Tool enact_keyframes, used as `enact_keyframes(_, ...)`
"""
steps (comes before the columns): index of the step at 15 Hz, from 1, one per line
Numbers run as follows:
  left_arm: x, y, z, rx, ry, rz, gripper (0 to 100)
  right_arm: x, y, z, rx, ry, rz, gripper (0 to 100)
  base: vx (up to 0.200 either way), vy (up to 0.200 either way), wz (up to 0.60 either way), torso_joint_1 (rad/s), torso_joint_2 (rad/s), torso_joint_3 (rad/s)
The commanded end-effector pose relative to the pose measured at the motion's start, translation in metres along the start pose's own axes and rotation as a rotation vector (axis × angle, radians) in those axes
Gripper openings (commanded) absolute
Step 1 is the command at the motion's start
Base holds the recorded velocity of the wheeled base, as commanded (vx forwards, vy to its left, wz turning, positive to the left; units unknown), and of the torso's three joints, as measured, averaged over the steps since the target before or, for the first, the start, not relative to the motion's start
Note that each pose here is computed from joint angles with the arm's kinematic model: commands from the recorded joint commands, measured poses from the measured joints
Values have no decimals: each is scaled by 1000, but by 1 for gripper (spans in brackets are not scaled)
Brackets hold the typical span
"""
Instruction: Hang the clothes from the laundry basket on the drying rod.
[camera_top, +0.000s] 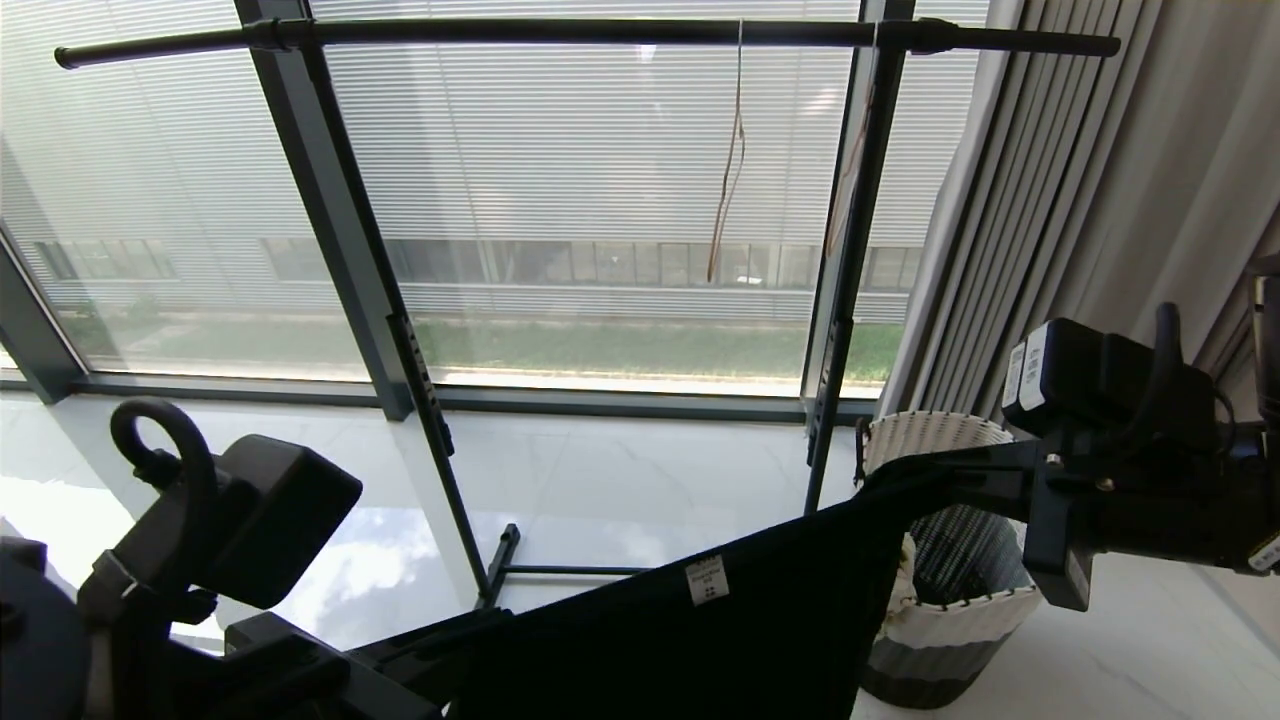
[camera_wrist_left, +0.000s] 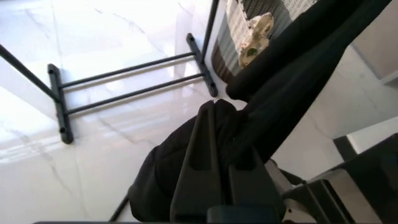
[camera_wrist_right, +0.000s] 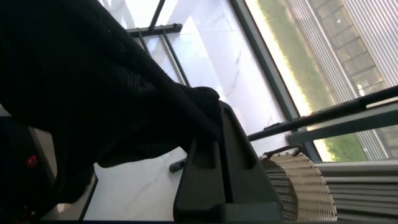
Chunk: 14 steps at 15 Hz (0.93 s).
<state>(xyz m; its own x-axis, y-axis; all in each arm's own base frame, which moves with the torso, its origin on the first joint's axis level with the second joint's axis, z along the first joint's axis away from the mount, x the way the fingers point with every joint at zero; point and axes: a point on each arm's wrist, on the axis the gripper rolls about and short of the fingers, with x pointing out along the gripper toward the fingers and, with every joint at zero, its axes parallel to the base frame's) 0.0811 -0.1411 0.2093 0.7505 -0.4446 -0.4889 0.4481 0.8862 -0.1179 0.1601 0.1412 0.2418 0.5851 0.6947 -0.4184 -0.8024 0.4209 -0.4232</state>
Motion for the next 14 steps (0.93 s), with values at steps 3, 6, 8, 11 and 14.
enact_keyframes(3,-2,5,11,145,-41,33,0,-2,1,-1,0,13,-21,0,0,0,0,0,0,0)
enact_keyframes(6,-5,4,40,224,-87,-51,0,-13,-6,14,42,-21,-57,0,0,0,0,0,0,0)
enact_keyframes(8,2,14,52,273,-85,-65,0,-20,-14,27,68,-15,-56,0,0,0,0,0,0,0)
enact_keyframes(11,9,19,55,324,-74,-71,0,-23,-25,39,70,-40,-87,0,0,0,0,0,0,0)
enact_keyframes(14,12,14,71,335,-138,-82,0,-27,-27,43,68,-44,-90,0,0,0,0,0,0,0)
